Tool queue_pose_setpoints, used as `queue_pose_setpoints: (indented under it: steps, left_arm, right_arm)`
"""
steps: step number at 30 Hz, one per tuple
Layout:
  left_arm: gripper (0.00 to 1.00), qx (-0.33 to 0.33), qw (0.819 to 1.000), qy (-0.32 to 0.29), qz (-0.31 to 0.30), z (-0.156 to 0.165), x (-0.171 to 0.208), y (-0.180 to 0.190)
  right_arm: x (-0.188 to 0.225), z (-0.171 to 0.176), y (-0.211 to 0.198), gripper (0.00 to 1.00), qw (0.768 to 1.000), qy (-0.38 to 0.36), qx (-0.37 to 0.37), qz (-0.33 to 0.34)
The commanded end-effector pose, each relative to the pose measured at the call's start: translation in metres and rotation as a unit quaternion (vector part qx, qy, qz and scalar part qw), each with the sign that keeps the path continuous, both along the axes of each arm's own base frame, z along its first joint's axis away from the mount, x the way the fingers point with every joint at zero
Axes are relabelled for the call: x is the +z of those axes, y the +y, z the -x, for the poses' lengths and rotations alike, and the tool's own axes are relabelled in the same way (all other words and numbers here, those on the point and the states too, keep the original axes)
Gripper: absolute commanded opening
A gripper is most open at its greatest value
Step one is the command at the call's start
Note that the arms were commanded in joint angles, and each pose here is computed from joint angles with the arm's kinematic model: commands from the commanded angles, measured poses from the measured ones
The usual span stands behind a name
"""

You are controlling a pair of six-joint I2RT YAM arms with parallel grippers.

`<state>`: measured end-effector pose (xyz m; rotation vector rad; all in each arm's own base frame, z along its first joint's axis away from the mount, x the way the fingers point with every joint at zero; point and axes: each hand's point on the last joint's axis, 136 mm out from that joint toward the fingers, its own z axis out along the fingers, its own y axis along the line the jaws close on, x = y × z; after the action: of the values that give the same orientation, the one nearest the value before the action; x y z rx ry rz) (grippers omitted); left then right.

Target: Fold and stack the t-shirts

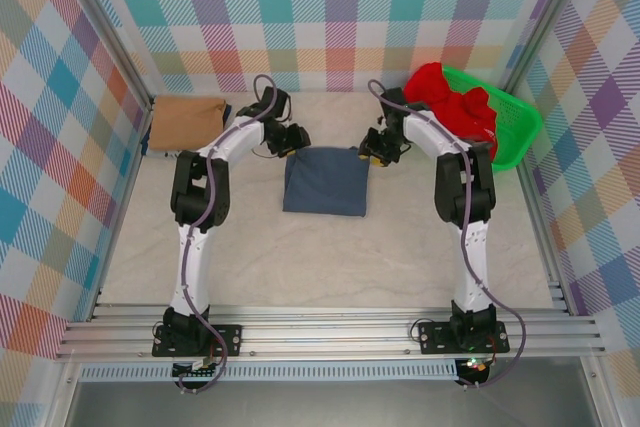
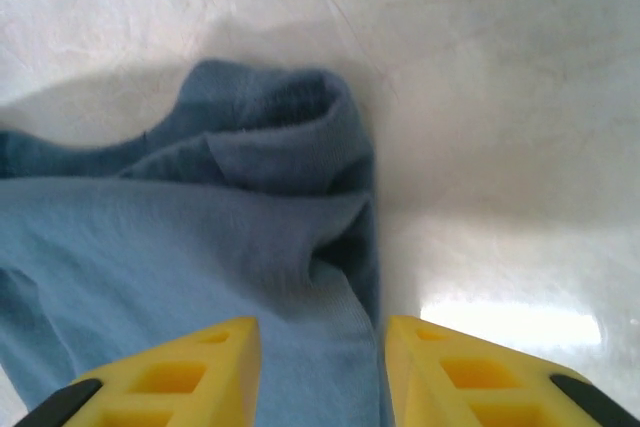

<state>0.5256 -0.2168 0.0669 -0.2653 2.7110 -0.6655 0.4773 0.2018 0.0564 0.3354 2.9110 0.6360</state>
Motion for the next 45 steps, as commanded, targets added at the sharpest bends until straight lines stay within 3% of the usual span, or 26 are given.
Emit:
queue_pose_setpoints:
  steps: [1, 5, 9, 12, 14, 20, 39, 45]
  left_arm:
    - [0.37, -0.012, 1.000, 0.000, 0.019, 0.000, 0.006, -0.005]
    - [0.32, -0.014, 1.000, -0.001, 0.024, -0.002, 0.011, -0.008]
    - [0.16, -0.020, 0.999, -0.003, 0.035, -0.005, 0.018, -0.012]
    - [0.03, -0.020, 0.999, -0.005, 0.029, -0.006, 0.024, -0.011]
    - [0.02, -0.017, 1.000, -0.007, 0.021, -0.004, 0.028, -0.007]
    - [0.00, 0.010, 1.000, -0.003, -0.002, 0.006, 0.044, 0.008]
    - [0.00, 0.078, 0.997, -0.003, 0.012, 0.040, 0.090, 0.038]
    - [0.00, 0.121, 0.992, 0.022, 0.006, 0.052, 0.078, 0.062]
  right_arm:
    - [-0.006, -0.007, -0.005, 0.34, 1.000, 0.003, 0.005, 0.008]
    - [-0.007, -0.017, -0.002, 0.29, 1.000, -0.003, 0.011, 0.006]
    - [-0.003, -0.024, 0.002, 0.20, 1.000, -0.015, 0.013, -0.002]
    - [0.004, -0.027, 0.003, 0.08, 1.000, -0.025, 0.013, -0.003]
    - [0.010, -0.028, 0.002, 0.00, 0.999, -0.031, 0.012, -0.002]
    - [0.034, -0.030, 0.006, 0.00, 0.999, -0.048, 0.006, -0.018]
    - [0.082, -0.037, 0.024, 0.00, 0.996, -0.074, -0.003, -0.050]
    - [0.073, -0.046, 0.038, 0.00, 0.996, -0.065, 0.003, -0.066]
